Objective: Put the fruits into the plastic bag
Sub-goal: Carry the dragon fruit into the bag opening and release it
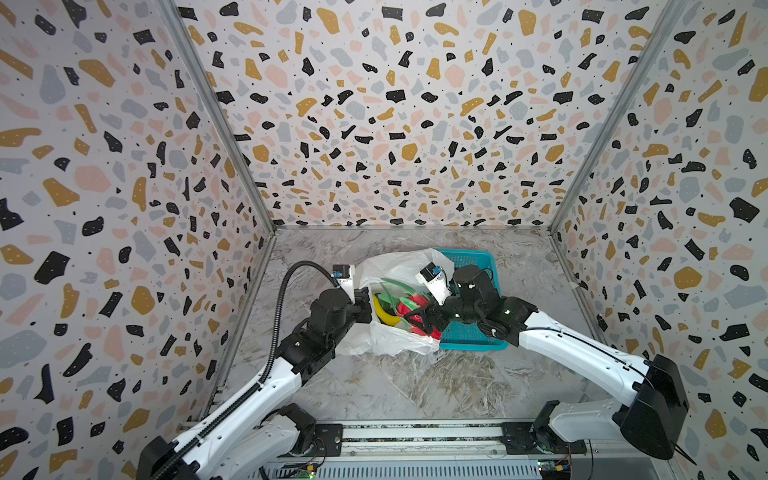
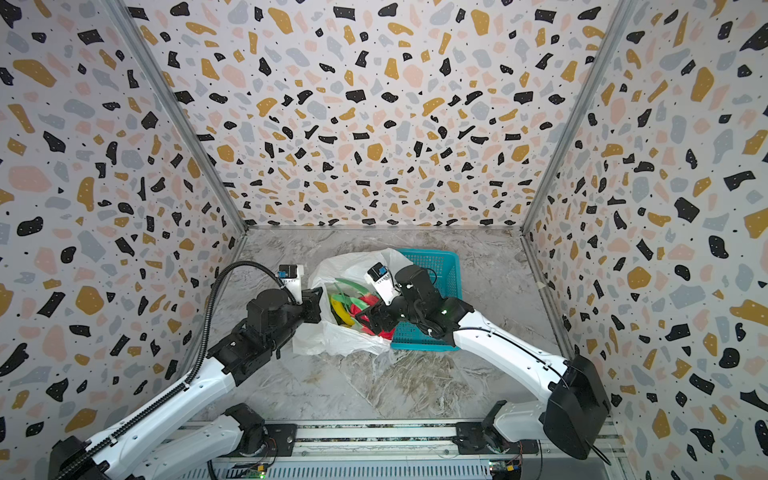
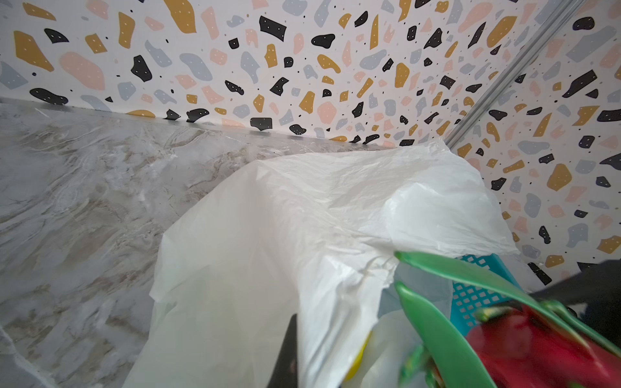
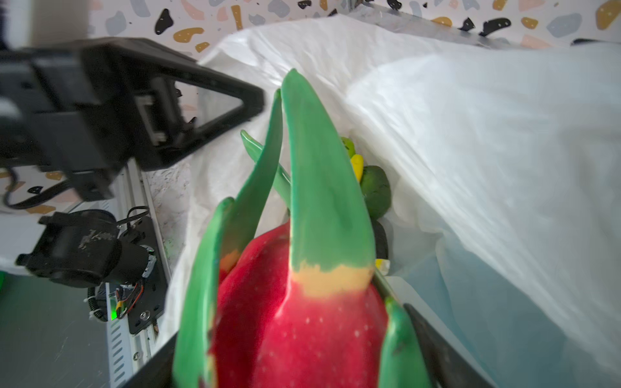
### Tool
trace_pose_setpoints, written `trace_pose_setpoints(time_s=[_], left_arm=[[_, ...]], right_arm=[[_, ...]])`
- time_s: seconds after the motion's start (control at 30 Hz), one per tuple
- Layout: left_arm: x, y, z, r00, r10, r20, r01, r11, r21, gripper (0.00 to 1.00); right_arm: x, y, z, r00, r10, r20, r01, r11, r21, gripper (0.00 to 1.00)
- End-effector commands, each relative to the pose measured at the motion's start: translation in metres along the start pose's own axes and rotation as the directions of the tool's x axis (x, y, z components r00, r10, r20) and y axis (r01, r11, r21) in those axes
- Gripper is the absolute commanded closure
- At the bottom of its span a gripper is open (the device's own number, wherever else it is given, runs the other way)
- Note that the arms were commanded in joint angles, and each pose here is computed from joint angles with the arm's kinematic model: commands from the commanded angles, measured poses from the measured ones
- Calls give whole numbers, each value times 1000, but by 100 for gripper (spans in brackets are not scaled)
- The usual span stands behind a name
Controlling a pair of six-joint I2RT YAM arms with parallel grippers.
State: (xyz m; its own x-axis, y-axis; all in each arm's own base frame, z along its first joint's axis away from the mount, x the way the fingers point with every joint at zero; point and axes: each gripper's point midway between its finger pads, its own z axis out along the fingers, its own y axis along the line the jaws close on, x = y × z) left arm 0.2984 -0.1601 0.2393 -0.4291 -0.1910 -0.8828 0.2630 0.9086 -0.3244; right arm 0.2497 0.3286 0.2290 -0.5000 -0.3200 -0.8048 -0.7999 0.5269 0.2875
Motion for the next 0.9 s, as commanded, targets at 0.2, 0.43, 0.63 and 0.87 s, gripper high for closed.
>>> trace_pose_setpoints(time_s=[0.2,0.43,0.63,0.87], left_arm=[[-28,-19,-10,998,-7,66,1,997,81,100],[-22,-17,-7,999,0,47,-4,997,75,100],[-17,-11,-4,999,-11,33,10,999,41,100],[-16,-14,0,999,-27,26,26,998,57,100]], right_arm=[[-51,-14,8,996,-8,86,6,1000,24,84],[-53,-1,8,996,-29,88,28,1000,7,84],[-42,23,-12,993,-52,103,61,994,-87,83],[-8,41,-16,997,-69,21,72,986,-153,83]])
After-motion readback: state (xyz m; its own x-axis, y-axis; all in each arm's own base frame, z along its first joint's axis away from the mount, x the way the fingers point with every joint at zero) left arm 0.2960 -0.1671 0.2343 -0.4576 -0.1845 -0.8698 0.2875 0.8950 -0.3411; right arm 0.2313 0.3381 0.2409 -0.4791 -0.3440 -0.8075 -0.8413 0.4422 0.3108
